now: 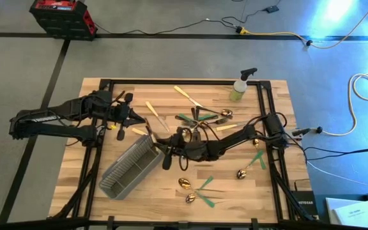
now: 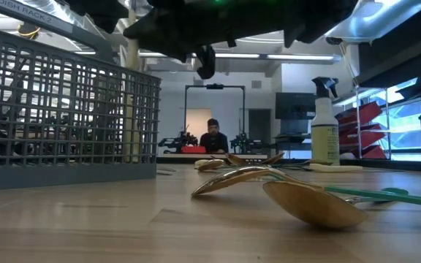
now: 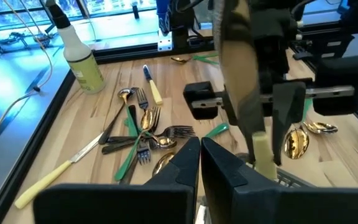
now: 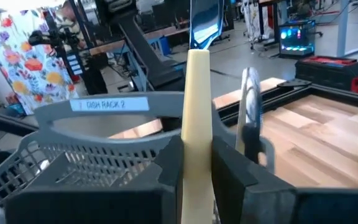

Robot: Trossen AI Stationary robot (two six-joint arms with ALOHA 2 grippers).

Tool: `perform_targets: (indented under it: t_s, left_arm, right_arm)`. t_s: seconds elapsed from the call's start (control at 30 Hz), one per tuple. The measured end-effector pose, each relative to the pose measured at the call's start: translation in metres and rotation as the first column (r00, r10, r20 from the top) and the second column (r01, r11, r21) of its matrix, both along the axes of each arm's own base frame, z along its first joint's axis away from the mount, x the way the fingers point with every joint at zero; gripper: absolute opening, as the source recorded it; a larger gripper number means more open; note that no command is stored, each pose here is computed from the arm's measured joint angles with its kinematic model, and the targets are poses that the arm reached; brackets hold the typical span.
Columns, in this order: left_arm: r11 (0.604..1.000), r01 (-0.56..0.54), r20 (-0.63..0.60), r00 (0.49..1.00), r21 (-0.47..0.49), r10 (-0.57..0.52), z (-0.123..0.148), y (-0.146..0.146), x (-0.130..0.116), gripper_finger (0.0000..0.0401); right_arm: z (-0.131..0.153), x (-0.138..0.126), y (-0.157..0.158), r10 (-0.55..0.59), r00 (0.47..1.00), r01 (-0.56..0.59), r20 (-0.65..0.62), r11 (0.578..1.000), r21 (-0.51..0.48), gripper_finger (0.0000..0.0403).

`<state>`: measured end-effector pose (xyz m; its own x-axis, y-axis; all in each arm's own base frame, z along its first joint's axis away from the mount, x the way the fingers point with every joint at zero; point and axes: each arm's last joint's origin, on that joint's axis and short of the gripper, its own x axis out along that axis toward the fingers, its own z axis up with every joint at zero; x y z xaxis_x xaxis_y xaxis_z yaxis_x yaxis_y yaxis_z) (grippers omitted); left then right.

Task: Sort silverware
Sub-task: Put the table knife into the silverware tray

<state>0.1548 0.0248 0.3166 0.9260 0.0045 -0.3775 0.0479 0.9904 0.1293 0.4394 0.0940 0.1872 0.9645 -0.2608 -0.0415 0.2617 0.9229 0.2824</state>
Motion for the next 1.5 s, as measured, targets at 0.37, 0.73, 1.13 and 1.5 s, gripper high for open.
perform_targets:
  t_s: [0.37,0.73,1.13,1.5]
  left_arm:
    - [1.0,-0.001,0.0,1.0,-0.002,0.001,0.0,0.0,0.0,0.0]
    - [1.0,-0.001,0.001,1.0,-0.002,0.001,0.0,0.0,0.0,0.0]
    - [1.0,-0.001,0.001,1.0,-0.002,0.001,0.0,0.0,0.0,0.0]
    - [1.0,0.001,-0.001,1.0,-0.003,-0.001,0.0,0.0,0.0,0.0]
  right_arm:
    - [-0.004,0.0,-0.001,-0.019,0.999,0.018,-0.04,1.0,-0.012,0.0037]
    - [-0.005,-0.001,-0.001,-0.018,0.999,0.018,-0.044,1.0,-0.014,0.0087]
    - [-0.005,-0.001,-0.001,-0.019,0.999,0.019,-0.043,1.0,-0.013,0.013]
    - [0.007,-0.004,0.0,0.005,0.999,-0.009,-0.05,0.996,-0.091,0.0131]
